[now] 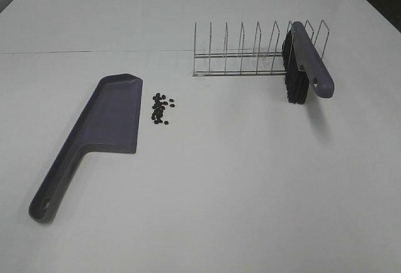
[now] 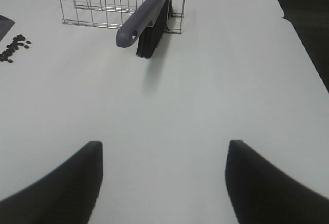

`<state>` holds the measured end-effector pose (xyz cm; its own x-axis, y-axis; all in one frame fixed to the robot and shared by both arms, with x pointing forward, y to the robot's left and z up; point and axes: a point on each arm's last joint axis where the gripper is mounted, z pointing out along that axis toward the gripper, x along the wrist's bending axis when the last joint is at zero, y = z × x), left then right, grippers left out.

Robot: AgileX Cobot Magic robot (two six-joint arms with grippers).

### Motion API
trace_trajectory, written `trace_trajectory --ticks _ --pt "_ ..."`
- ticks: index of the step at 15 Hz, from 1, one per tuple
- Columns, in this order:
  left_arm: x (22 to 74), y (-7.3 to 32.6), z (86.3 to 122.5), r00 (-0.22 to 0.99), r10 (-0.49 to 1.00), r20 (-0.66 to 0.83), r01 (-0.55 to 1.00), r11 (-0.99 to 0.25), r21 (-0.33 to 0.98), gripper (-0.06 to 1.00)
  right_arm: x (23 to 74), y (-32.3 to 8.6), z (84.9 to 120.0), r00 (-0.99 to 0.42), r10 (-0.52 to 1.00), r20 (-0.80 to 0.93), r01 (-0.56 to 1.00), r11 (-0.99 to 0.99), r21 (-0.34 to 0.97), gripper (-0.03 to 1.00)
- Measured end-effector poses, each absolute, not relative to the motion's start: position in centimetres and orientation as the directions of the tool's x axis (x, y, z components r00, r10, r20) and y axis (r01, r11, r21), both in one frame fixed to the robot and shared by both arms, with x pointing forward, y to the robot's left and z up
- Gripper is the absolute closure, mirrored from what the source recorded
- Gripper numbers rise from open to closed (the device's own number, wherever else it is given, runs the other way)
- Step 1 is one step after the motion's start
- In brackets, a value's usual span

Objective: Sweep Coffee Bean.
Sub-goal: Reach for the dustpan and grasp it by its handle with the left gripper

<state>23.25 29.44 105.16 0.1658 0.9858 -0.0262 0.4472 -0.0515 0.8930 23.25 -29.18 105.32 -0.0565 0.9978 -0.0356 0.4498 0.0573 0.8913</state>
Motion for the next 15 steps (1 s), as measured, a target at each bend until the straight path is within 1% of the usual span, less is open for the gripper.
trace_trajectory --ticks 15 --pt "23.25 29.44 105.16 0.166 0.986 -0.026 0.447 -0.052 0.893 0.23 23.25 -29.18 105.32 -0.057 0.998 -0.036 0.450 0.057 0.891 0.34"
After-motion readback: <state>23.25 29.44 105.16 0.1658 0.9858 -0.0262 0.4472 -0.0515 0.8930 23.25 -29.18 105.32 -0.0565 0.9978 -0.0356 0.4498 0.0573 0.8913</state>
